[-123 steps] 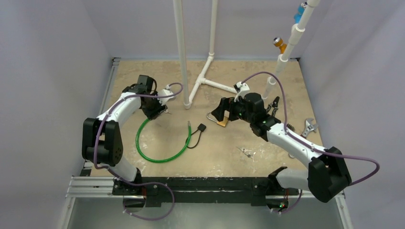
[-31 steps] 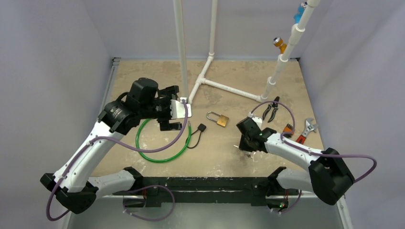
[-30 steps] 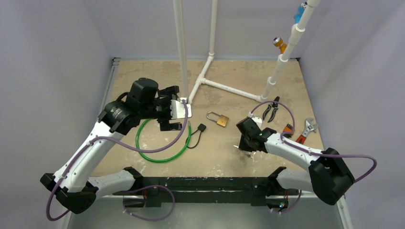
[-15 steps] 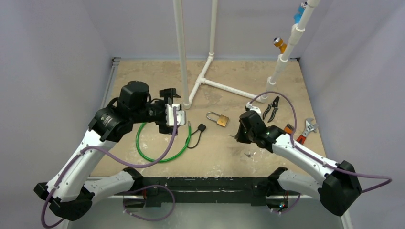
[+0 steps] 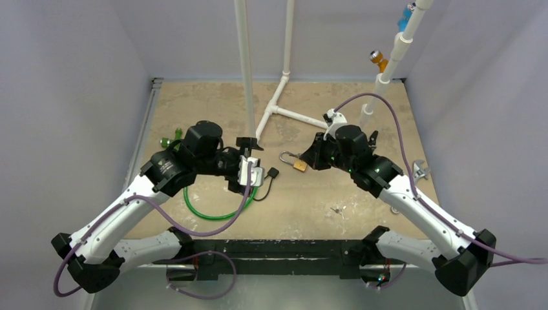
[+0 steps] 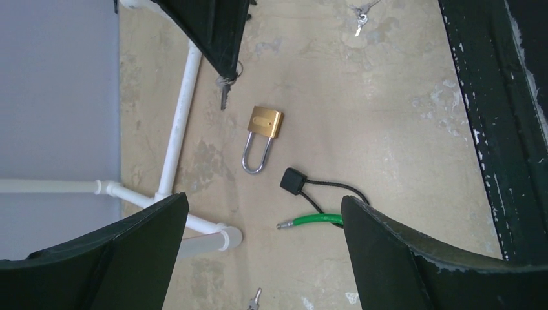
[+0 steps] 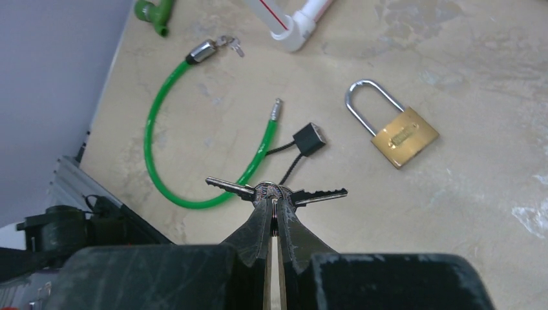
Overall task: Unlock with the key
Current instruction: Pick up the key from the center of the board.
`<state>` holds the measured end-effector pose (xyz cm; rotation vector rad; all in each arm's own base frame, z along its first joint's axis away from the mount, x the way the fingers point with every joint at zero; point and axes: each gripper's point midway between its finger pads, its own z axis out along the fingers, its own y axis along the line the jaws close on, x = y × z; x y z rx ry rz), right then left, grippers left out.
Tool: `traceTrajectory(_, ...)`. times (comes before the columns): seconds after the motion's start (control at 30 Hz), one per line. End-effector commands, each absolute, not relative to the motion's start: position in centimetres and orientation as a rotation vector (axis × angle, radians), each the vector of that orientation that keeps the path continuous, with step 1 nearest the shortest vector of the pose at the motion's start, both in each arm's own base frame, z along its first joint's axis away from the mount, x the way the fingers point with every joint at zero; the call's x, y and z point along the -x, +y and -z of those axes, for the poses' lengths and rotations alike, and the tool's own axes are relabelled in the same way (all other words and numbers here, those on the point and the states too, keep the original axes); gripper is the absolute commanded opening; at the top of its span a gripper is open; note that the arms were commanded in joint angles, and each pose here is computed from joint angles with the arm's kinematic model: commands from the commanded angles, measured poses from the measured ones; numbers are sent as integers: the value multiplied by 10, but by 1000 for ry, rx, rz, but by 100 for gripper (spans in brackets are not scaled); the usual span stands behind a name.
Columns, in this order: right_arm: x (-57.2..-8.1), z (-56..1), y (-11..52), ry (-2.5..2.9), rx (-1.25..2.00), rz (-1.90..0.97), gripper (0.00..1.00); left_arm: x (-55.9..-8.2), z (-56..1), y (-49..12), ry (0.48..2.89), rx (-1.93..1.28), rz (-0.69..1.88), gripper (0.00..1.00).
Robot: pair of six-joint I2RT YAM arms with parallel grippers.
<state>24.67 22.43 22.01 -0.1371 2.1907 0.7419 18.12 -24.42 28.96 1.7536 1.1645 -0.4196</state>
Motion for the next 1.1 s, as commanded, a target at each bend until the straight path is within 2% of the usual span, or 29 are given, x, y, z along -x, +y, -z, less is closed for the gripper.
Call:
traceTrajectory(0.0,-239,-278,240,2019,272,-883,0,-173,-296,-266,1195,-1655,587,87)
traceTrajectory(0.17,-231,-299,246,1943,359,-939,0,-178,-301,-280,1250,-1528,682,87)
traceTrajectory(0.3,-226,-310,250,1907,388,-977,0,-198,-317,-288,1243,-1432,634,87)
traceTrajectory(0.43,-221,-317,251,1870,421,-996,0,-210,-332,-291,1279,-1353,631,93)
traceTrajectory(0.53,-220,-323,247,1836,431,-981,0,-190,-331,-296,1358,-1373,790,100)
traceTrajectory(0.73,-222,-339,240,1763,450,-918,0,-165,-328,-305,1548,-1304,1078,100)
traceTrajectory(0.8,-223,-343,240,1750,459,-901,0,-170,-334,-307,1598,-1234,1145,96)
traceTrajectory(0.93,-222,-353,238,1717,474,-869,0,-187,-341,-310,1745,-1086,1312,82)
traceTrajectory(1.07,-223,-357,238,1703,494,-843,0,-191,-348,-314,1784,-1029,1376,80)
